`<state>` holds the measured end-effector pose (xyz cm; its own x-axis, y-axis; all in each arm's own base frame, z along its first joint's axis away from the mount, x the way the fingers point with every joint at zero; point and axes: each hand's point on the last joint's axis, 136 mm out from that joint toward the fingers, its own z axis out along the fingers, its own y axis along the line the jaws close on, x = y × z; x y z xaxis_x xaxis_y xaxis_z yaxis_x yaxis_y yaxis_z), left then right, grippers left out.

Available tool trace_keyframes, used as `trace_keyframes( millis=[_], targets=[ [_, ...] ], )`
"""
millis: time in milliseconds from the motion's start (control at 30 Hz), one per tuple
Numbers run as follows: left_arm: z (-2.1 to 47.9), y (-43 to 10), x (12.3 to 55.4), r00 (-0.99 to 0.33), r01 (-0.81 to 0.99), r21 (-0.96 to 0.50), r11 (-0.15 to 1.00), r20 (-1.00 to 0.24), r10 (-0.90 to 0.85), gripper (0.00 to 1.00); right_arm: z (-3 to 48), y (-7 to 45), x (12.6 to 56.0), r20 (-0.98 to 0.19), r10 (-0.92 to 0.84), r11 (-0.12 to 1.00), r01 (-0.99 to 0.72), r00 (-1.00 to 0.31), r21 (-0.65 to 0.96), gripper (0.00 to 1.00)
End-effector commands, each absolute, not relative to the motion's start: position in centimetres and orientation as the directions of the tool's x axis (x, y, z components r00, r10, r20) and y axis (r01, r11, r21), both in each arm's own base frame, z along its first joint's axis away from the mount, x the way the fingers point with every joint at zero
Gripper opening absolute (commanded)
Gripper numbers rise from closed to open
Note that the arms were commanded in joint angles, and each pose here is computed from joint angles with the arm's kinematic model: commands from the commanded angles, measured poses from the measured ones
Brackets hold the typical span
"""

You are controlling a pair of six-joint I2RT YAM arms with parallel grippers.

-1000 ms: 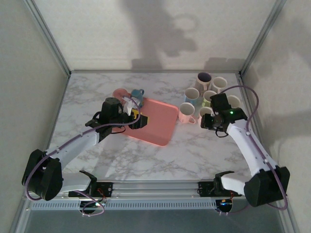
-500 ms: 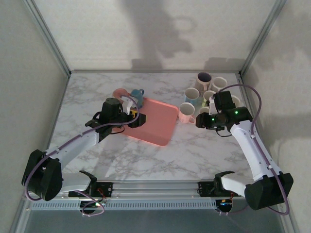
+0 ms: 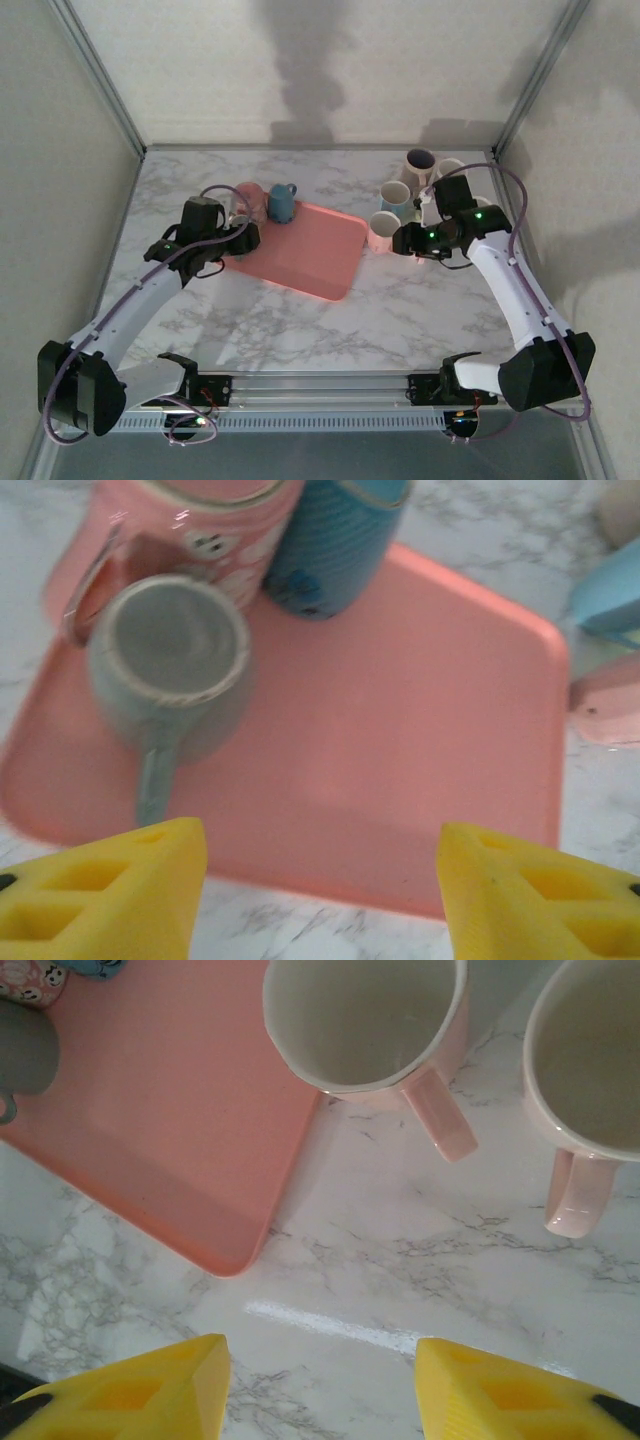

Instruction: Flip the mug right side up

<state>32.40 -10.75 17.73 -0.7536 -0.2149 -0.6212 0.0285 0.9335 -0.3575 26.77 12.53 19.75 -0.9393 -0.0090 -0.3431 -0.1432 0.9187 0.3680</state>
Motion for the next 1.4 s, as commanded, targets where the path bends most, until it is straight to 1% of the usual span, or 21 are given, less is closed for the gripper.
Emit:
trace_keyframes(
  millis=[0, 67, 133, 200, 267, 367, 733, 867, 1133, 1367],
  targets=[
    [17.0, -7.5, 31.1, -0.795, -0.115, -0.253, 0.961, -0.557, -0.242, 0.58, 20.1, 13.2, 27.2, -0.347, -0.028, 0.91, -0.167, -0.937, 0.378, 0.52],
    [16.6, -6.9, 31.3, -0.814, -0.131, -0.22, 0.967, -0.533, -0.232, 0.56, 20.1, 13.3, 27.5, -0.358, -0.023, 0.909, -0.169, -0.934, 0.381, 0.52],
    [16.2, -6.5, 31.5, -0.826, -0.143, -0.199, 0.97, -0.516, -0.227, 0.56, 20.3, 13.3, 27.7, -0.367, -0.021, 0.908, -0.171, -0.93, 0.382, 0.52],
    [15.4, -6.5, 31.8, -0.842, -0.126, -0.175, 0.977, -0.502, -0.198, 0.55, 20.4, 13.3, 27.9, -0.371, -0.021, 0.909, -0.172, -0.929, 0.38, 0.52],
    [14.7, -6.6, 32.1, -0.855, -0.095, -0.151, 0.984, -0.493, -0.158, 0.5, 20.3, 13.4, 28.0, -0.369, -0.019, 0.909, -0.17, -0.929, 0.382, 0.52],
    [13.8, -6.7, 32.8, -0.862, -0.06, -0.129, 0.99, -0.493, -0.117, 0.48, 20.3, 13.6, 28.0, -0.363, -0.021, 0.904, -0.173, -0.931, 0.391, 0.52],
    [10.8, -7.2, 34.5, -0.886, -0.02, -0.117, 0.993, -0.458, -0.071, 0.47, 20.1, 14.0, 28.6, -0.352, -0.015, 0.898, -0.167, -0.936, 0.408, 0.53],
    [10.4, -7.6, 35.1, -0.889, -0.001, -0.129, 0.992, -0.454, -0.06, 0.44, 20.0, 14.0, 28.8, -0.35, -0.01, 0.899, -0.162, -0.937, 0.407, 0.53],
    [9.2, -7.6, 36.2, -0.899, 0.013, -0.103, 0.995, -0.437, -0.033, 0.39, 19.9, 13.9, 28.8, -0.351, -0.006, 0.902, -0.157, -0.936, 0.402, 0.53],
    [8.5, -7.9, 36.7, -0.905, 0.027, -0.104, 0.994, -0.426, -0.02, 0.36, 19.8, 14.2, 28.7, -0.345, 0.002, 0.894, -0.153, -0.939, 0.421, 0.53]
  ],
)
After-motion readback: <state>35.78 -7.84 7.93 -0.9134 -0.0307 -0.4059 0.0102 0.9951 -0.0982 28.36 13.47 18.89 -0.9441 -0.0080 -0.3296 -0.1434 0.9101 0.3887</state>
